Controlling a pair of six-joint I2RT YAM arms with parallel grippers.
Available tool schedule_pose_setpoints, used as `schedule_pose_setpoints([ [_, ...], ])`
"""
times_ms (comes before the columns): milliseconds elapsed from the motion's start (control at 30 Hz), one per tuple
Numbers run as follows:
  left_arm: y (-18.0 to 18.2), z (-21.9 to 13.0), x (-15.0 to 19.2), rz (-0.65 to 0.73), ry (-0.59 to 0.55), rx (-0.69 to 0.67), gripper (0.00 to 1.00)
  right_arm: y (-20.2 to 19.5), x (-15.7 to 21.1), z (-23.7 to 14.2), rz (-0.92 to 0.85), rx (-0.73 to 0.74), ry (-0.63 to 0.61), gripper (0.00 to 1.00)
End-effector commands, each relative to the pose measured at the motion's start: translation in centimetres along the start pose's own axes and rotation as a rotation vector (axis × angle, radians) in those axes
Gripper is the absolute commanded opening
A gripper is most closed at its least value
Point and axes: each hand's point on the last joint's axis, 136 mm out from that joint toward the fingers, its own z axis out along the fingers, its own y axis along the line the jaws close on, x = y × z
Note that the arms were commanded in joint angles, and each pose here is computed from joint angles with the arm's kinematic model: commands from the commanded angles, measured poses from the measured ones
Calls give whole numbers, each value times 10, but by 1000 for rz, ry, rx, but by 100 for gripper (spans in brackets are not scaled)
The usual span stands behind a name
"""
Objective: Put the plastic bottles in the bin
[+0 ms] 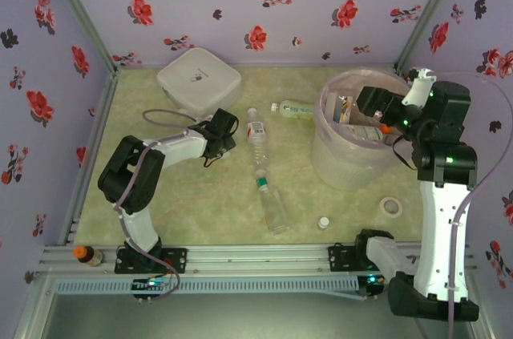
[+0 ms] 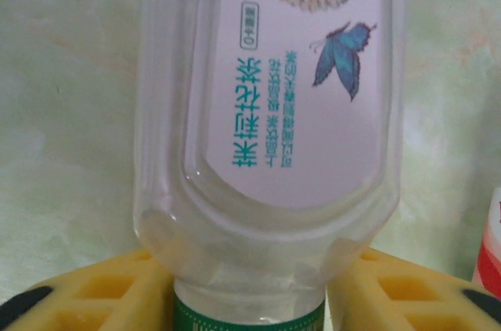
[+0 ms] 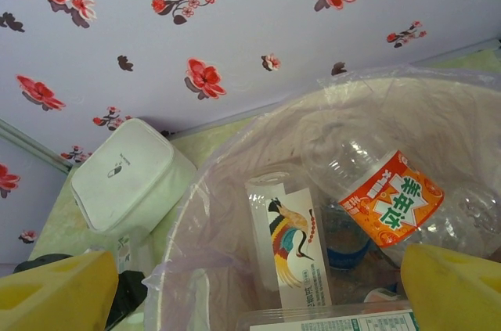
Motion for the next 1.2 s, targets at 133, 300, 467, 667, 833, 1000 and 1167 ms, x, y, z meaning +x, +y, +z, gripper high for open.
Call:
schedule_pose_setpoints([
  [133, 4, -25, 5, 93, 5, 4, 27, 12, 1, -3, 57, -105, -80, 94],
  [300, -6, -51, -5, 182, -31, 69, 17, 36, 0, 0, 87, -261, -66, 92],
  [467, -29, -87, -15, 303, -83, 226, 8, 57, -5, 12, 184, -380, -58, 82],
  [667, -54, -132, -17, 410, -137, 437, 0, 120, 16, 47, 102, -490, 30, 75],
  [833, -82, -177, -8, 500, -197, 691, 0, 166, 41, 79, 35, -532, 125, 79],
  [1000, -103, -221, 6, 601, -266, 891, 0, 193, 65, 104, 0, -539, 216, 89],
  [1167, -111, -247, 11, 651, -319, 975, 0, 194, 87, 133, 25, -508, 303, 96],
])
